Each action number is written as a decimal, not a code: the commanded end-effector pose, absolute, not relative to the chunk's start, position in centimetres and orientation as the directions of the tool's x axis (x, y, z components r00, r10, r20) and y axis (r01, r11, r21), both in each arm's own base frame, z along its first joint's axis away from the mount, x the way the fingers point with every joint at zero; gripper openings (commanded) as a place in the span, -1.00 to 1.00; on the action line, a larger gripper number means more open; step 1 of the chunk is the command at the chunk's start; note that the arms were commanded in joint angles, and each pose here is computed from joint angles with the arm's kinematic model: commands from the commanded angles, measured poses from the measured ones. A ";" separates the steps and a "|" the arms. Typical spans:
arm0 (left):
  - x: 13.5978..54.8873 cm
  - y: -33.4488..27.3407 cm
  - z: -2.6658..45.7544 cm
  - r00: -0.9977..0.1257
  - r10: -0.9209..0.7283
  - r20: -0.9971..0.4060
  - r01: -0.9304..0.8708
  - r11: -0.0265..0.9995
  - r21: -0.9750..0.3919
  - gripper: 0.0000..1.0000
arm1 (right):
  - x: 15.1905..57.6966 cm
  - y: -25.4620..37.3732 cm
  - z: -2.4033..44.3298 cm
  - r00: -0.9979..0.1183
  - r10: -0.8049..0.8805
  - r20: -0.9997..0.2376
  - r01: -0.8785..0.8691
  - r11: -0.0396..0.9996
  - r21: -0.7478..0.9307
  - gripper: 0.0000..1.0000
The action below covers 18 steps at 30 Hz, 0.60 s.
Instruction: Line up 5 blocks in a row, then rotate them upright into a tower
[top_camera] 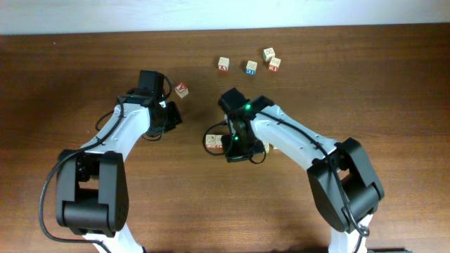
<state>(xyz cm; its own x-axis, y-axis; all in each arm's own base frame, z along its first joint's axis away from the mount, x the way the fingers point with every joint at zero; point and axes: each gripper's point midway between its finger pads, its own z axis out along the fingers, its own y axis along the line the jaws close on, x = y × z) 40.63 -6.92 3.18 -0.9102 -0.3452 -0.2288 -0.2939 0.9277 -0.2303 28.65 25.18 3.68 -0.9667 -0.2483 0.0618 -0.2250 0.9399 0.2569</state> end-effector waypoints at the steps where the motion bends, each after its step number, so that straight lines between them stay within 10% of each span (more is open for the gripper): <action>1: 40.4 -7.0 3.0 -0.910 -0.354 -0.217 -0.302 0.923 -0.239 -1.00 | 28.0 26.2 3.1 -0.976 -0.209 0.067 -0.185 0.949 0.253 -0.92; 18: 40.5 -7.0 3.1 -0.908 -0.354 -0.223 -0.300 0.923 -0.242 -1.00 | 30.3 26.0 1.2 -0.985 -0.162 -0.050 -0.169 0.962 0.216 -0.92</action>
